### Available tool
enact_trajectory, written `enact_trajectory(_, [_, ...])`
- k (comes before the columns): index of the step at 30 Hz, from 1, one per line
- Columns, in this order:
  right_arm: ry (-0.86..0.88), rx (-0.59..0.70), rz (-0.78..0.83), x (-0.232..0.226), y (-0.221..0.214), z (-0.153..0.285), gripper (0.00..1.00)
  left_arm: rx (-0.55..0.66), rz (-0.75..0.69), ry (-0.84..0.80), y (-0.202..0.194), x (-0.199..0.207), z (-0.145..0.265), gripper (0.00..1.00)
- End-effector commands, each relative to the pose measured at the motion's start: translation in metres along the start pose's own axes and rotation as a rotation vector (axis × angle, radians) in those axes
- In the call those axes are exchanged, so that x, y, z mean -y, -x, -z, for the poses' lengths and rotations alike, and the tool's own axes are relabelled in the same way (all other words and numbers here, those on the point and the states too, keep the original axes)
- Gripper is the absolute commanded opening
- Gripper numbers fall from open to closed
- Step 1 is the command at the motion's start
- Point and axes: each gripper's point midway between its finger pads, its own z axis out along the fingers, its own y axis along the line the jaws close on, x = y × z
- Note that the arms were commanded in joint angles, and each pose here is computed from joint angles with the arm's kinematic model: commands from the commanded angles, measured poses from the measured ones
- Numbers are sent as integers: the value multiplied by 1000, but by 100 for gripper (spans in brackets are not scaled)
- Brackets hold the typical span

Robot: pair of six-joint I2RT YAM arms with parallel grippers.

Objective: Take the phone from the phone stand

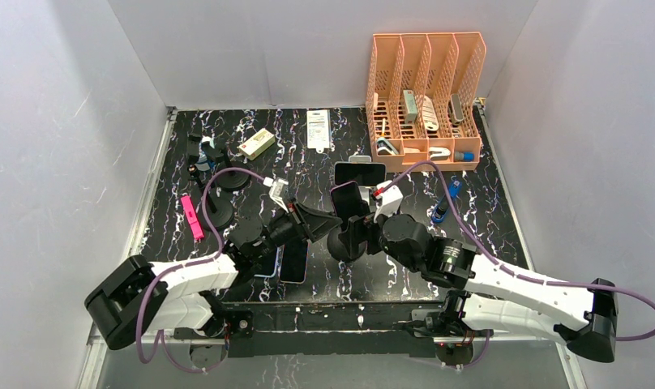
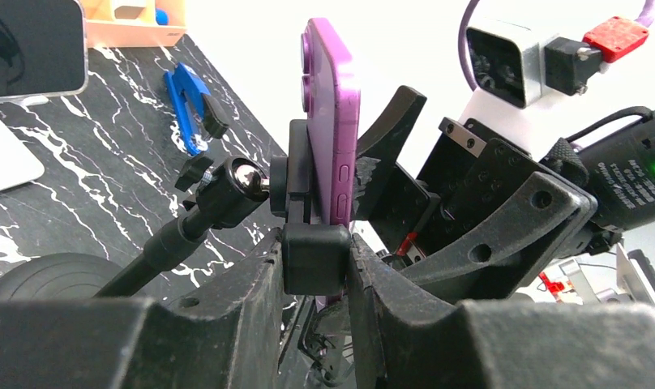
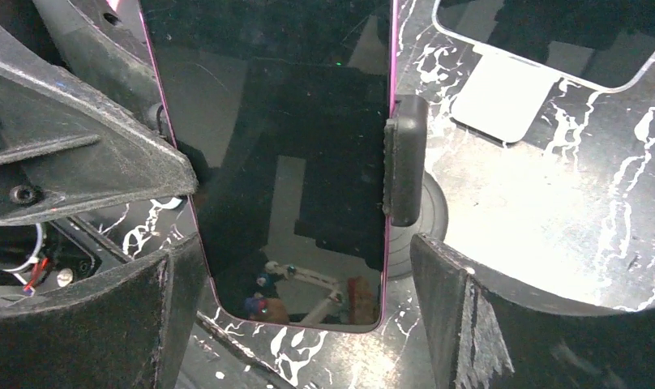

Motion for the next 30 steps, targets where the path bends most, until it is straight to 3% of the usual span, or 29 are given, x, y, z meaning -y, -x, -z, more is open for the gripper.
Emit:
enact_trajectory(1, [-83, 19, 66, 11, 17, 3, 99, -49, -29, 208, -10, -45, 6, 0])
enact_trajectory(13, [-144, -1, 129, 11, 7, -11, 99, -57, -4, 295, -5, -46, -2, 0])
enact_trajectory(25, [-169, 85, 85, 10, 19, -13, 98, -73, -10, 299, -11, -44, -2, 0])
enact_trajectory(27, [-171, 81, 86, 10, 17, -14, 92, -73, -9, 299, -11, -44, -2, 0])
enact_trajectory(30, [-181, 73, 81, 12, 14, -16, 70, -80, -12, 293, -13, -42, -2, 0])
